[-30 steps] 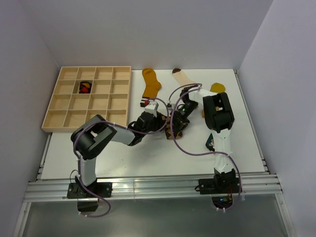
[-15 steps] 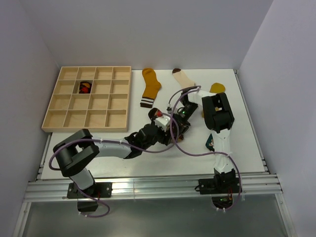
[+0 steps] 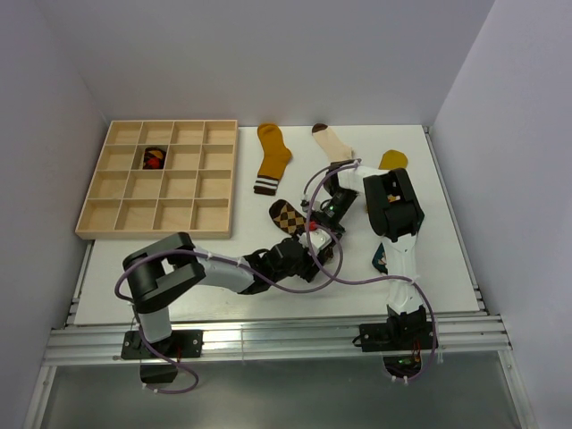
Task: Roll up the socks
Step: Roll the sock at the center of the board.
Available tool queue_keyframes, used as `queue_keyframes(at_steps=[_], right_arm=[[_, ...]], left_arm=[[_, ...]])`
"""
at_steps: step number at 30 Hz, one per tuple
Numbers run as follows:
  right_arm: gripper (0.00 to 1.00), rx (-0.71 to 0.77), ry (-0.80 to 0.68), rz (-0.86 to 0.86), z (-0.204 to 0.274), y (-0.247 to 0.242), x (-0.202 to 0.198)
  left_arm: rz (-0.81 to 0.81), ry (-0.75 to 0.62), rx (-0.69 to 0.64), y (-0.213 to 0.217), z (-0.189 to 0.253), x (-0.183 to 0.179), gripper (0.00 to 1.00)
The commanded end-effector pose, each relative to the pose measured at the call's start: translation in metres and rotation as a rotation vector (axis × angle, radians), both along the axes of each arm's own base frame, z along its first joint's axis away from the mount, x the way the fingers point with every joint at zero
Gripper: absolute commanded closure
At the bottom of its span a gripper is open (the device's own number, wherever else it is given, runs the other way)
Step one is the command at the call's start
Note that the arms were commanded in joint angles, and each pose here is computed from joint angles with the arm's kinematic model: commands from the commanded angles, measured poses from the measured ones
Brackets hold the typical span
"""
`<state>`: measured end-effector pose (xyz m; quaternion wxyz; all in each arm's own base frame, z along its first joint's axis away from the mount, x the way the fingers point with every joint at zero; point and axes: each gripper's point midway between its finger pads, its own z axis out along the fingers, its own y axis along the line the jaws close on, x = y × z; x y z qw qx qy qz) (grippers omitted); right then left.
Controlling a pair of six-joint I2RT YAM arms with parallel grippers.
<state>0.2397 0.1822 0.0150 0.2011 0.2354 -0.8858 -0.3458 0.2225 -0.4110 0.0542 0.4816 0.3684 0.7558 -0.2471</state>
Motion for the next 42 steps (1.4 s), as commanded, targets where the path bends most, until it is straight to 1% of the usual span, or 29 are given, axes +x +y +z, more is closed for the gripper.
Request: queue_keyframes(at_steps=[1, 6, 10, 13, 14, 16, 17, 18, 19, 20, 21, 22, 23, 25, 26, 29, 32, 33, 36, 38, 39, 40, 42], right_arm=[[0.89, -0.102, -0.120, 0.108, -0.029, -0.021, 0.009], [0.89, -0.101, -0.142, 0.108, -0.029, -0.020, 0.013], [0.88, -0.097, -0.151, 0.114, -0.030, -0.021, 0.013], [0.87, -0.097, -0.165, 0.113, -0.029, -0.021, 0.016], [0.86, -0.099, -0.174, 0.112, -0.028, -0.020, 0.017], [0.84, -0.097, -0.186, 0.107, -0.028, -0.020, 0.019], [0.81, -0.096, -0.195, 0.104, -0.027, -0.019, 0.021], [0.80, -0.093, -0.199, 0.104, -0.027, -0.019, 0.020], [0.78, -0.094, -0.205, 0.102, -0.027, -0.019, 0.021], [0.75, -0.094, -0.215, 0.097, -0.026, -0.019, 0.022], [0.73, -0.094, -0.233, 0.095, -0.027, -0.018, 0.024], [0.66, -0.094, -0.248, 0.085, -0.026, -0.018, 0.026], [0.63, -0.084, -0.272, 0.079, -0.021, -0.017, 0.026], [0.56, -0.066, -0.326, 0.051, -0.017, -0.014, 0.035], [0.50, -0.055, -0.363, 0.041, -0.009, -0.014, 0.038], [0.42, -0.031, -0.473, -0.007, 0.009, -0.012, 0.056], [0.41, 0.001, -0.556, -0.076, 0.030, -0.013, 0.074], [0.41, 0.009, -0.584, -0.103, 0.034, -0.015, 0.081], [0.40, 0.027, -0.649, -0.199, 0.051, -0.028, 0.100], [0.40, 0.030, -0.687, -0.258, 0.060, -0.043, 0.107], [0.41, 0.053, -0.709, -0.263, 0.066, -0.045, 0.110], [0.41, 0.056, -0.736, -0.254, 0.068, -0.048, 0.110], [0.41, 0.051, -0.814, -0.246, 0.074, -0.057, 0.109]], left_arm=[[-0.020, -0.020, -0.040, -0.016, 0.009, 0.001, 0.32], [0.041, -0.028, 0.010, -0.010, -0.012, 0.011, 0.33], [0.037, -0.010, 0.036, -0.009, -0.024, 0.009, 0.38], [0.048, 0.009, 0.050, -0.007, -0.032, 0.008, 0.52], [0.046, 0.019, 0.050, -0.006, -0.034, 0.006, 0.60], [0.043, 0.045, 0.040, -0.007, -0.036, 0.002, 0.66], [0.040, 0.057, 0.041, -0.006, -0.039, 0.000, 0.72], [0.037, 0.069, 0.043, -0.006, -0.041, -0.002, 0.75], [0.029, 0.090, 0.037, -0.006, -0.042, -0.005, 0.80], [0.027, 0.102, 0.035, -0.006, -0.044, -0.007, 0.84], [0.027, 0.120, 0.042, -0.004, -0.047, -0.009, 0.90], [0.036, 0.148, 0.034, -0.003, -0.049, -0.011, 1.00], [0.020, 0.174, 0.029, -0.004, -0.050, -0.015, 1.00], [0.041, 0.233, 0.031, 0.003, -0.056, -0.014, 1.00], [0.027, 0.267, 0.033, 0.003, -0.059, -0.019, 1.00], [0.064, 0.357, 0.062, 0.012, -0.066, -0.019, 1.00], [0.086, 0.433, 0.072, 0.021, -0.065, -0.024, 1.00], [0.061, 0.468, 0.050, 0.020, -0.058, -0.029, 1.00], [0.073, 0.549, 0.006, 0.028, -0.050, -0.033, 1.00], [0.057, 0.647, -0.008, 0.033, -0.050, -0.042, 1.00], [0.069, 0.685, -0.013, 0.038, -0.051, -0.037, 1.00], [0.057, 0.744, -0.020, 0.038, -0.050, -0.042, 1.00], [0.063, 0.817, -0.020, 0.041, -0.050, -0.040, 1.00]])
